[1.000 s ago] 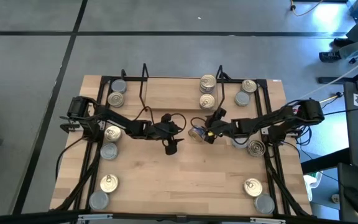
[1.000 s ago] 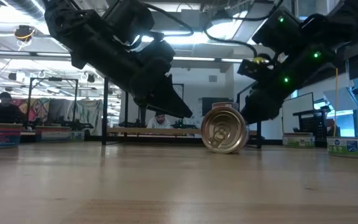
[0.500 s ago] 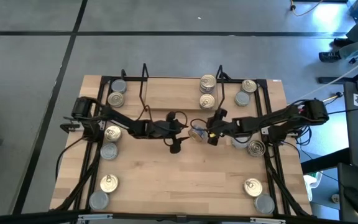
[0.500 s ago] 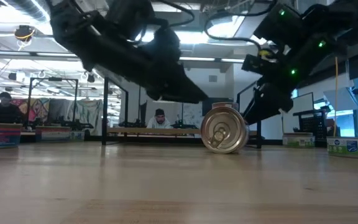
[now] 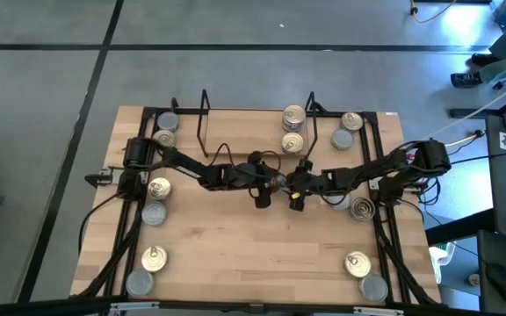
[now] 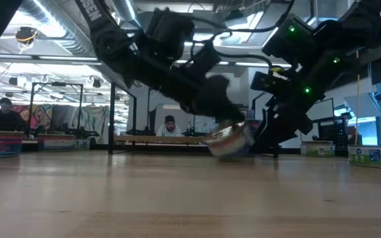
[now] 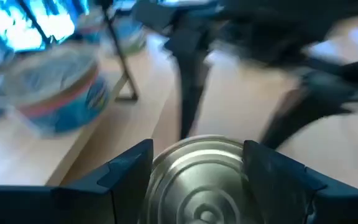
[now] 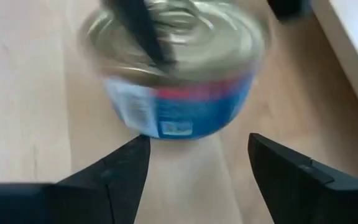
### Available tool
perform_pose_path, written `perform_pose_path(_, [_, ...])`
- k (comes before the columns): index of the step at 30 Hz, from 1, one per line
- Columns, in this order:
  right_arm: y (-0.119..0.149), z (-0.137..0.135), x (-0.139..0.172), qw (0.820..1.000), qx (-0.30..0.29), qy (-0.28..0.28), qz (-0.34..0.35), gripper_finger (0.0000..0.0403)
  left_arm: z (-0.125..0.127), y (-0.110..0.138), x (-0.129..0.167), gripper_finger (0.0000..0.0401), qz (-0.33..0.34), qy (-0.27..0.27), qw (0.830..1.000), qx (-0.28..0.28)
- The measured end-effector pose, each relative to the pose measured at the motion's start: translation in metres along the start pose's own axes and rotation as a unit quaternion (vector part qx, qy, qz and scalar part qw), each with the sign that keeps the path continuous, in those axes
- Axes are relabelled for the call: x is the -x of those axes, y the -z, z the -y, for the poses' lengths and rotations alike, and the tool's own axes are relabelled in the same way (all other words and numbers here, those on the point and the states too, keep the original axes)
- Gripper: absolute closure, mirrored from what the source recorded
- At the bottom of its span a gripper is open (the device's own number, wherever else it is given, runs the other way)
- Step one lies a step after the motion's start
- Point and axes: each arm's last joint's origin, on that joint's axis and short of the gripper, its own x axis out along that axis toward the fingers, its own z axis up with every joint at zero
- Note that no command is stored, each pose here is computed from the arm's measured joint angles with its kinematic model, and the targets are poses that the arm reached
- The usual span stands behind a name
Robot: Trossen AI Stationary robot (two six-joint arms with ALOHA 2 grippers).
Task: Stack canned seafood by type on shelf
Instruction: Stack the blue-pink tuna can on top of the other blue-pink tuna can on the shelf
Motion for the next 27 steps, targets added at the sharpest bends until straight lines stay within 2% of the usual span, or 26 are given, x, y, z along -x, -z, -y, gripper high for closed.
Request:
perform_pose_path(4, [0.0, -0.003, -0.008, 1.0, 0.003, -0.016, 0.014, 0.0134, -0.006, 0.006, -0.003, 0.0152, -0.019, -0.004, 1.0, 0.017])
perform_pose_path(9, [0.005, -0.002, -0.006, 1.0, 0.013, 0.001, -0.011, 0.0134, -0.001, 0.012, 0.0, 0.0152, -0.056, 0.006, 0.998, 0.009])
perform_pose_path(15, [-0.005, 0.002, 0.008, 1.0, 0.006, 0.0, 0.02, 0.0134, 0.002, -0.01, 0.025, 0.0152, -0.078, 0.018, 0.997, 0.004])
perform_pose_path(19, [-0.007, 0.003, 0.01, 1.0, 0.004, 0.0, 0.027, 0.0134, -0.005, -0.023, 0.043, 0.0152, -0.063, 0.025, 0.998, -0.011])
perform_pose_path(23, [-0.006, 0.002, 0.01, 1.0, 0.004, -0.01, 0.025, 0.0134, -0.017, -0.011, 0.042, 0.0152, -0.063, 0.078, 0.995, 0.003])
perform_pose_path(25, [-0.006, 0.002, 0.01, 1.0, 0.004, -0.01, 0.023, 0.0134, -0.021, -0.002, 0.036, 0.0152, -0.054, 0.082, 0.995, 0.009])
perform_pose_path(27, [-0.006, 0.002, 0.01, 1.0, 0.004, -0.01, 0.023, 0.0134, -0.024, 0.012, 0.031, 0.0152, -0.074, 0.078, 0.994, 0.011])
